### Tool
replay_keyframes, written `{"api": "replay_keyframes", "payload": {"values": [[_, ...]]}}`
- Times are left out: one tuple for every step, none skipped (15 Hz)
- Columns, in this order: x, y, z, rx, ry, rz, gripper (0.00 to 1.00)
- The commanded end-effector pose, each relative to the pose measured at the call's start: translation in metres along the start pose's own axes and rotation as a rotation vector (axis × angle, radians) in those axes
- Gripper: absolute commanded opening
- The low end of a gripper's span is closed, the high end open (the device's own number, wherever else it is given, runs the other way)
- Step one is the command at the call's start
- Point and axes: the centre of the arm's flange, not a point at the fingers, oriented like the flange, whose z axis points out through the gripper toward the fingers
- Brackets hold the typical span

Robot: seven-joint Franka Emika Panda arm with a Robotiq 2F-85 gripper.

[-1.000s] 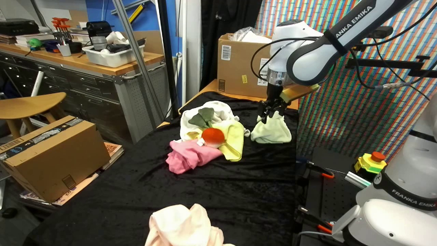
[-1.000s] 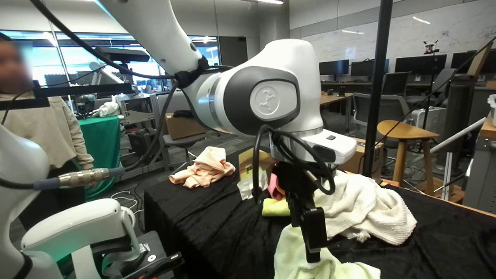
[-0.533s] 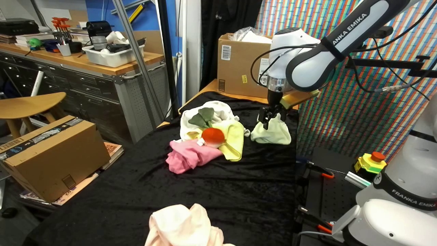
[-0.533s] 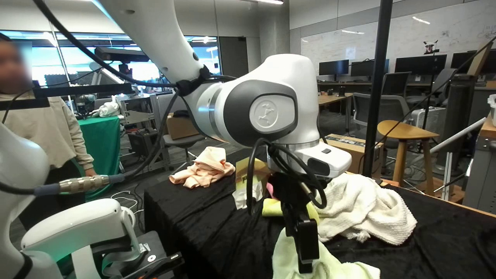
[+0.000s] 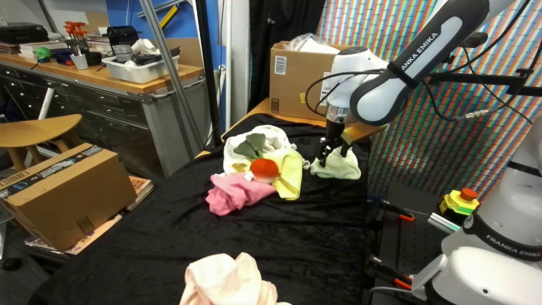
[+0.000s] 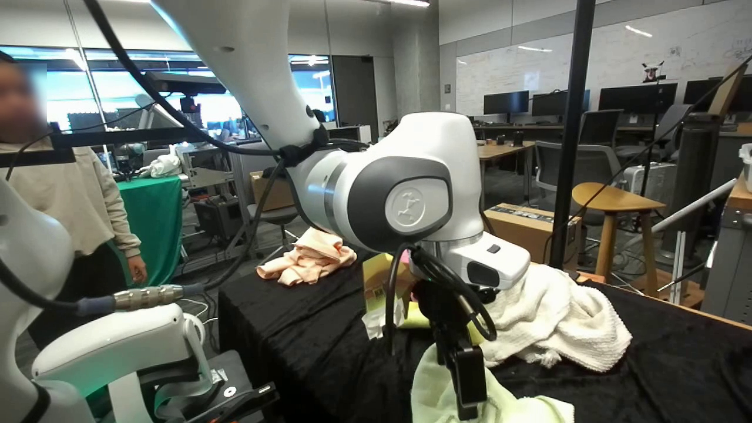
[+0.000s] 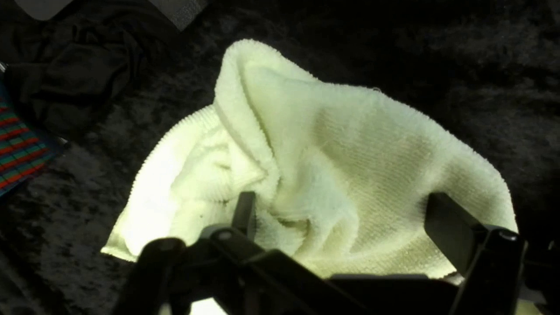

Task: Heap up the things on the table into a pile

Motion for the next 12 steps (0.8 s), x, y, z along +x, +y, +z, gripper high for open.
{"api": "replay_keyframes", "payload": {"values": [[0.0052,-0.0118,0.011,0.029,0.04,0.007,1.0],[0.0051,-0.0143,0.0128,0.034,0.042,0.003,1.0],[0.0054,-0.0169,0.0147,0.04,0.046,0.004,1.0],[0.0054,-0.0188,0.0162,0.041,0.049,0.003,1.0],[0.0051,-0.0203,0.0172,0.044,0.05,-0.001,1.0],[0.0047,-0.0211,0.0177,0.045,0.052,-0.004,1.0],[0.005,-0.0216,0.0184,0.049,0.054,-0.004,0.82],[0.0047,-0.0214,0.0179,0.053,0.054,-0.007,0.75],[0.005,-0.0214,0.0181,0.055,0.053,-0.005,0.68],[0.0052,-0.0212,0.0178,0.061,0.054,-0.001,0.58],[0.0053,-0.0211,0.0173,0.064,0.055,0.002,0.5],[0.0052,-0.0208,0.0169,0.07,0.052,0.005,0.42]]}}
